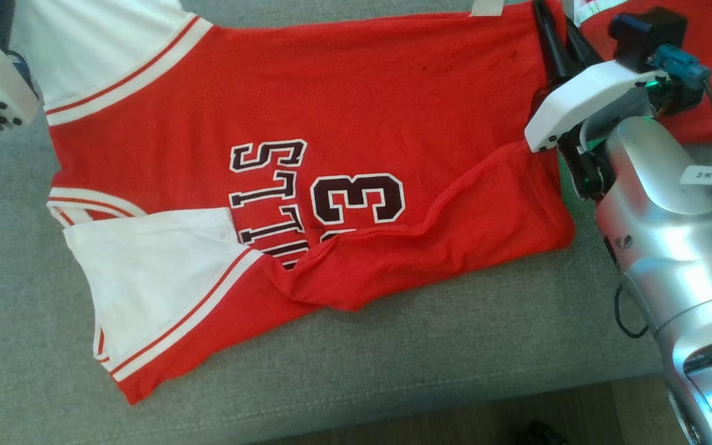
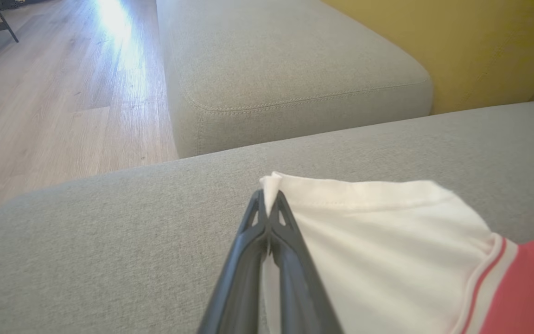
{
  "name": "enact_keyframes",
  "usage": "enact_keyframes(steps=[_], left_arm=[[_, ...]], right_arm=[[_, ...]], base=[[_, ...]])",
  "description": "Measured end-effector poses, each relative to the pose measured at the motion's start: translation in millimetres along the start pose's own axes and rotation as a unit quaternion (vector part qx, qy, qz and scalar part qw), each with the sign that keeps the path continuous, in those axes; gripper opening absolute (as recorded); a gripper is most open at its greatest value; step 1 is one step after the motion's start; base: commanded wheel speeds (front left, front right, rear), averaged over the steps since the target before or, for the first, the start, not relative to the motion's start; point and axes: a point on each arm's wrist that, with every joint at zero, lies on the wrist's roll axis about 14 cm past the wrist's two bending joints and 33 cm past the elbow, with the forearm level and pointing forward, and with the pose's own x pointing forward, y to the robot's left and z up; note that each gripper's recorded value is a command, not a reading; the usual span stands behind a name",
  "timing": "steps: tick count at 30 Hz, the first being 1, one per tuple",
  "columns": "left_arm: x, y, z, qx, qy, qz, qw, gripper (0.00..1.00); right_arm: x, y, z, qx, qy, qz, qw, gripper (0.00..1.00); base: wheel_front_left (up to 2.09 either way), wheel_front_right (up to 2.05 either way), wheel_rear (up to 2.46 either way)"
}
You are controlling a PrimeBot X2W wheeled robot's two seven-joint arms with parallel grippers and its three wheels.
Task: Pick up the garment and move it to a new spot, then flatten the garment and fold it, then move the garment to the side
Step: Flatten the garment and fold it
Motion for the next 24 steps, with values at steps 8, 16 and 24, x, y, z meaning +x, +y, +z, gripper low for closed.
enact_keyframes(steps=[8, 16, 24], left_arm=[[-21, -16, 10, -0.009, -0.013, -0.027, 1.000, 0.00], [-56, -22, 22, -0.008, -0.029, -0.042, 0.999, 0.00], [-102, -20, 8, -0.003, -0.018, -0.043, 0.999, 0.00]], right_arm=[[-13, 7, 13, -0.019, -0.021, 0.016, 0.999, 0.00], [-34, 4, 8, -0.024, -0.023, 0.021, 0.999, 0.00], [-48, 16, 7, -0.027, -0.023, 0.047, 0.998, 0.00]], base=[[0.00, 0.00, 0.00], [0.00, 0.00, 0.00], [0.00, 0.00, 0.00]])
